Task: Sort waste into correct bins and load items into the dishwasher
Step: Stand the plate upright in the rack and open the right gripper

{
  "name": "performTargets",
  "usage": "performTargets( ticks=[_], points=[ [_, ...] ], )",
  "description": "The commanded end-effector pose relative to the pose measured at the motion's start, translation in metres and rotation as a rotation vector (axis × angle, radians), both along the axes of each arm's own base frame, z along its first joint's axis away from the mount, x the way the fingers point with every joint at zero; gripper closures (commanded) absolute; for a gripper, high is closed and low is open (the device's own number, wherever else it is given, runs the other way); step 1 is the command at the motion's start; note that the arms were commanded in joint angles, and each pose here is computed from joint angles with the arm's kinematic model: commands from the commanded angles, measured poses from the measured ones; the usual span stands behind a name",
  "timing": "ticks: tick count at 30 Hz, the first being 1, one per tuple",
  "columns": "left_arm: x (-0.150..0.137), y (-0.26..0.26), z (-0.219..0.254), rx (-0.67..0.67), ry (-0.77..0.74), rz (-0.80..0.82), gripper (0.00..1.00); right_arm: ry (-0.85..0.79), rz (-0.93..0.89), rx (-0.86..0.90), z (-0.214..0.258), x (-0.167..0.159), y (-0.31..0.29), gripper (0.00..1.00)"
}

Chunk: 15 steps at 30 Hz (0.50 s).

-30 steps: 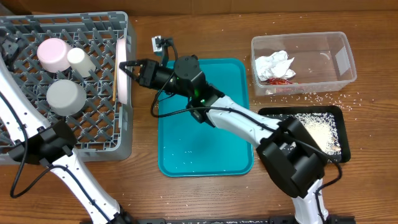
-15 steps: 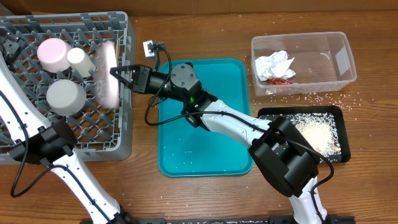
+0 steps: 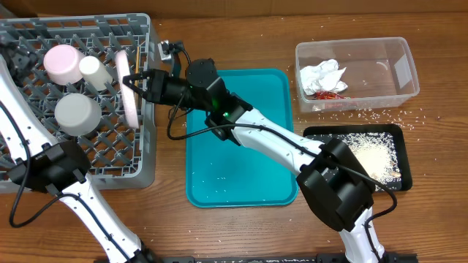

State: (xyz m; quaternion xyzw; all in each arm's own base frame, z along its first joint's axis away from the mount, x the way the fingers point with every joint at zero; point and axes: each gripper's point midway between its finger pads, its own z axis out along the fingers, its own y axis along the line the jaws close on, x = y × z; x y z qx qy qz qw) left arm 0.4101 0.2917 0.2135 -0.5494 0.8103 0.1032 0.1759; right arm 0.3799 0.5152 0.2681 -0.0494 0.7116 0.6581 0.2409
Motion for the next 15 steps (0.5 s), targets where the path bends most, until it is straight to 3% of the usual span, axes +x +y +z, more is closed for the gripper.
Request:
performTargets(
  ticks=[1, 8, 15],
  points=[
    [-0.002, 0.000, -0.003, 0.005, 0.015, 0.024, 0.00, -0.094, -0.070, -0.010, 0.013, 0.009, -0.002, 0.96],
    [-0.003, -0.001, -0.003, 0.003, 0.017, 0.023, 0.00, -0.044, -0.100, -0.064, -0.021, 0.009, 0.009, 0.96],
    [-0.002, -0.001, -0.003, 0.003, 0.016, 0.023, 0.00, -0.098, -0.103, -0.071, -0.024, 0.009, 0.014, 0.52]
  ],
)
